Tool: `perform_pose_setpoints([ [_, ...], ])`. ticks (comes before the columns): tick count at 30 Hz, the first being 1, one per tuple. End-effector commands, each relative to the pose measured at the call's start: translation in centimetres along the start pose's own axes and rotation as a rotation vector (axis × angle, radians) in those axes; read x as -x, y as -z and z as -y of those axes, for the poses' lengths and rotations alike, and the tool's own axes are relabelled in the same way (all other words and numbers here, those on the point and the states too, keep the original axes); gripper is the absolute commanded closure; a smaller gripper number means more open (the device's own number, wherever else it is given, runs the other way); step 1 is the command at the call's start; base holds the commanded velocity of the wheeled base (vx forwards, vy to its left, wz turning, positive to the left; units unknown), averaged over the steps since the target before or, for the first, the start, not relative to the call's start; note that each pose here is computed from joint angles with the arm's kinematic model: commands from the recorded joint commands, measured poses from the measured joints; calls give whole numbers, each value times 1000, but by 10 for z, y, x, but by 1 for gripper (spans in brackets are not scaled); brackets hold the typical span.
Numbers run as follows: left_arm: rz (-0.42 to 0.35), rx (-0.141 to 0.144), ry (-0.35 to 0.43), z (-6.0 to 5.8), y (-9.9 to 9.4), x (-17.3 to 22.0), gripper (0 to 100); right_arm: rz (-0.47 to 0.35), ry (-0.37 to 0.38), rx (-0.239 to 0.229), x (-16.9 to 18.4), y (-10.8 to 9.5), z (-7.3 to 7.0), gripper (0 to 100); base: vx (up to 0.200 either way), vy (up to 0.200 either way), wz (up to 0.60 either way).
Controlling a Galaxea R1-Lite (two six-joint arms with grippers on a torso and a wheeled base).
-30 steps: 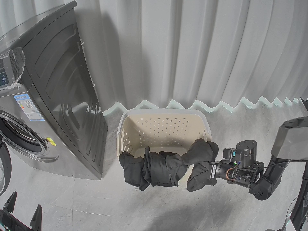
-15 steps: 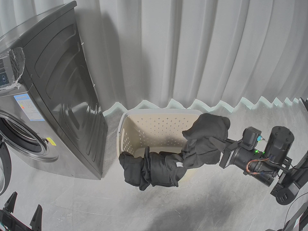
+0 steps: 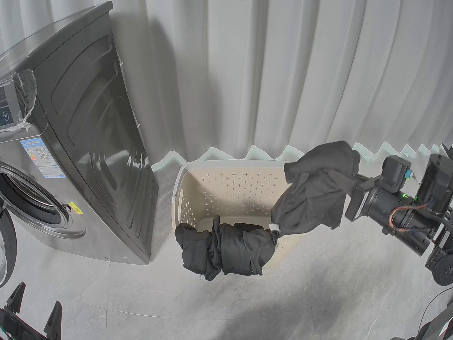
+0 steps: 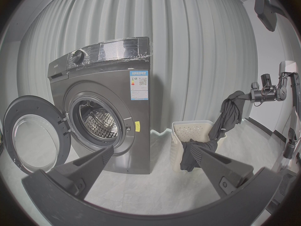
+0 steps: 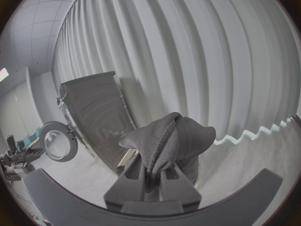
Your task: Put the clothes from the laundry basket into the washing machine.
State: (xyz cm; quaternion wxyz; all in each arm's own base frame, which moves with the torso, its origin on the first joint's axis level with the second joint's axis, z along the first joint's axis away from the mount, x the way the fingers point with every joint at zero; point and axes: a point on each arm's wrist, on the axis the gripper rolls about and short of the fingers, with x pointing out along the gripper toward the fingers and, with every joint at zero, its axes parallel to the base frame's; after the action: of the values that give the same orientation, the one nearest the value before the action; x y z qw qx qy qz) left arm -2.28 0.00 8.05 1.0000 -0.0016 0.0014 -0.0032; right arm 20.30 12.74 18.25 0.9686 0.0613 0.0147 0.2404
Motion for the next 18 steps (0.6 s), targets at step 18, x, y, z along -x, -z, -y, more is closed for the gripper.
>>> perform_pose_setpoints([
  [18,3,9,0,0,5,0,0,29,83,-31,12,-7,7,100,-178,0,0],
])
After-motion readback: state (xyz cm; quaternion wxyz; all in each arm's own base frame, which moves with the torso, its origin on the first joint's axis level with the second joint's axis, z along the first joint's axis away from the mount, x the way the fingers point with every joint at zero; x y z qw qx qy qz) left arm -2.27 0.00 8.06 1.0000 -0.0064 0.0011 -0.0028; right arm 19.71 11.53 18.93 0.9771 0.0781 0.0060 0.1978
